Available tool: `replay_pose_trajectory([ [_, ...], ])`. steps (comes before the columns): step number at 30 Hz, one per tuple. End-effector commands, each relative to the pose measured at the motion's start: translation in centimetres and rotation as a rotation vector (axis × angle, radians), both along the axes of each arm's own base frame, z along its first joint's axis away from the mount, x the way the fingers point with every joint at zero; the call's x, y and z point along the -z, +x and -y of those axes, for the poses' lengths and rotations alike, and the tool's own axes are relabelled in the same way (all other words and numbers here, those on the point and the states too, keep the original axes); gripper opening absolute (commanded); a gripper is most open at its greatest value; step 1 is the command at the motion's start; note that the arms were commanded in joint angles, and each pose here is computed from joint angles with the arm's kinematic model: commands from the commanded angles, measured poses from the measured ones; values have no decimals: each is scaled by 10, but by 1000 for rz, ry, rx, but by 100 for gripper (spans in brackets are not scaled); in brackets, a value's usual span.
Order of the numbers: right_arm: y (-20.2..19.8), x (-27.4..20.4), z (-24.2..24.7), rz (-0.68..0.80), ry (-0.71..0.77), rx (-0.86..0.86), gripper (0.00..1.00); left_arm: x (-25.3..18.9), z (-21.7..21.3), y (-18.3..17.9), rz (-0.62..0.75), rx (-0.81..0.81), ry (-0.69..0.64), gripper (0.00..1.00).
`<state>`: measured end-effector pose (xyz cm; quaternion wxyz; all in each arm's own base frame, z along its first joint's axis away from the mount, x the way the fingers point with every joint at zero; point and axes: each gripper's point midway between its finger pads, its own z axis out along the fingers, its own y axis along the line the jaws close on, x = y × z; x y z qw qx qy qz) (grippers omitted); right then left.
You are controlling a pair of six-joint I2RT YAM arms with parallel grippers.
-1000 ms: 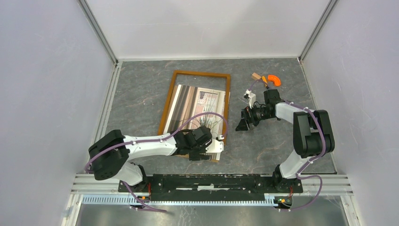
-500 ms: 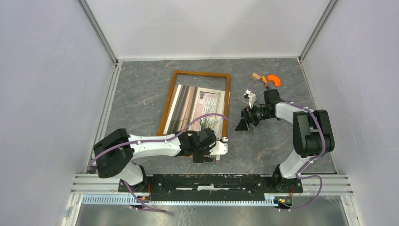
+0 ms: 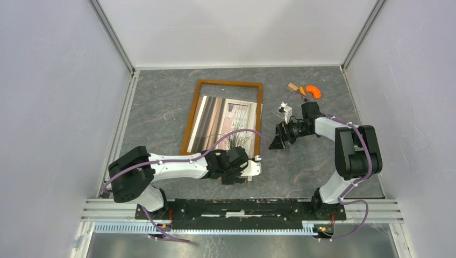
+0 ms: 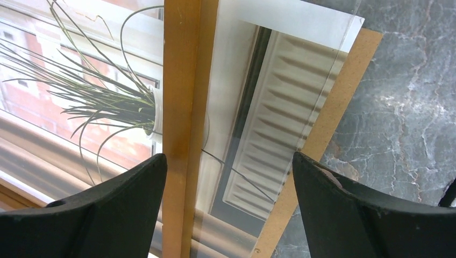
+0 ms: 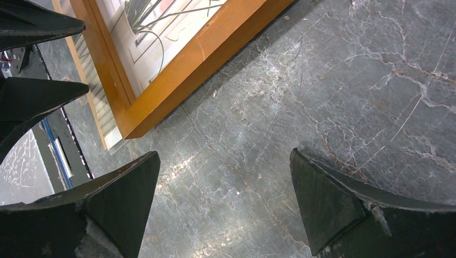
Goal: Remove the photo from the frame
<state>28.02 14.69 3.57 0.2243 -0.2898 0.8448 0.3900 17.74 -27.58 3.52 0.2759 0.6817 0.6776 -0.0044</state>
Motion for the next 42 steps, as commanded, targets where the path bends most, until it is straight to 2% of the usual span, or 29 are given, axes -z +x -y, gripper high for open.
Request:
replay_pose_trajectory([
  [1,-8,16,8,-57,-55,10,98,-12,11,21,79,-70,-51,89],
  [7,-9,17,7,-58,-52,7,98,-22,10,38,123,-106,-89,77],
  [14,-9,16,7,-57,-50,6,98,-15,5,52,134,-133,-68,73],
  [16,-9,16,7,-57,-50,6,98,-13,4,53,118,-134,-67,75],
  [20,-10,17,7,-57,-51,4,98,-25,13,33,25,-57,-136,93],
  [22,-10,17,7,-60,-47,4,98,-29,15,26,2,-36,-138,99],
  [29,-11,17,6,-63,-44,4,98,-12,14,11,-4,9,-67,100],
  [33,-11,17,6,-65,-44,3,98,-8,14,26,55,-44,-48,100],
  [36,-12,18,6,-69,-40,2,98,-6,11,38,89,-86,-33,95],
  [42,-12,18,6,-70,-41,1,98,-7,9,56,112,-135,-43,79],
])
